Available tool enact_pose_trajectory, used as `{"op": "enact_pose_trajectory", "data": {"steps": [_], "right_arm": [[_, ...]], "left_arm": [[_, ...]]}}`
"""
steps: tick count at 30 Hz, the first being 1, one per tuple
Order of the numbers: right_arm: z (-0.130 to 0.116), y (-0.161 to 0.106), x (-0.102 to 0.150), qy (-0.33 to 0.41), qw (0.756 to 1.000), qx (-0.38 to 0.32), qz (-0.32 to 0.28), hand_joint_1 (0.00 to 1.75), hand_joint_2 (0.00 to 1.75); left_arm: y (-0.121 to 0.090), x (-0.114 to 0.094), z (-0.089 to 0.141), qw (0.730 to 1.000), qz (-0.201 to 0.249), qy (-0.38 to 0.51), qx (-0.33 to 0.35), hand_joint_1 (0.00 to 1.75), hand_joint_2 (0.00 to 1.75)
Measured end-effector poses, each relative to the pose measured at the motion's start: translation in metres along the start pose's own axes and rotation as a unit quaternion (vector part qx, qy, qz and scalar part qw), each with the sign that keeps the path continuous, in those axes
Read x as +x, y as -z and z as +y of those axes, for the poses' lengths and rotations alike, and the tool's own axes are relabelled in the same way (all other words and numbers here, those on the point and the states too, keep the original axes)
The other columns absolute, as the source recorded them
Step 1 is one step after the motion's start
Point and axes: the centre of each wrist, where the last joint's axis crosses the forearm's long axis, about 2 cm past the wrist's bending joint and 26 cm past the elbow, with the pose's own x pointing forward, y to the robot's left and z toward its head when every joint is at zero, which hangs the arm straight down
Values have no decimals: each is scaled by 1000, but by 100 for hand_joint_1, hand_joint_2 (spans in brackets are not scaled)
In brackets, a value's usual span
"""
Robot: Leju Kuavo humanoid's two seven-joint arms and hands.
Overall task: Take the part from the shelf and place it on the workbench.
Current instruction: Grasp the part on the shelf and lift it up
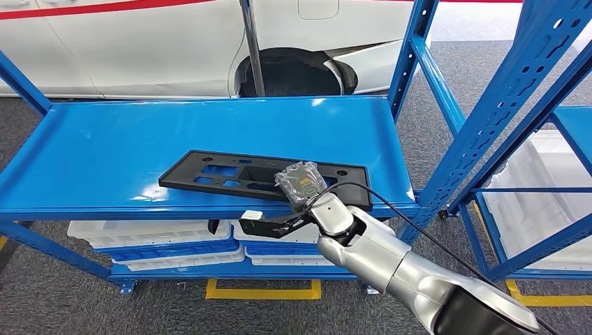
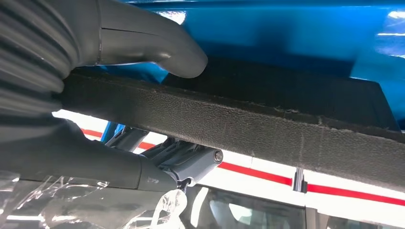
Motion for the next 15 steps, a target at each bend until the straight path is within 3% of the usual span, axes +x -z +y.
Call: {"op": "enact_pose_trajectory", "data": {"steps": [15], "right_arm": [[8,-16,10,-71,990,-114,-34,175,175]], "left_arm": [[0,1,0,1000,3,1,-9,0,175]]}}
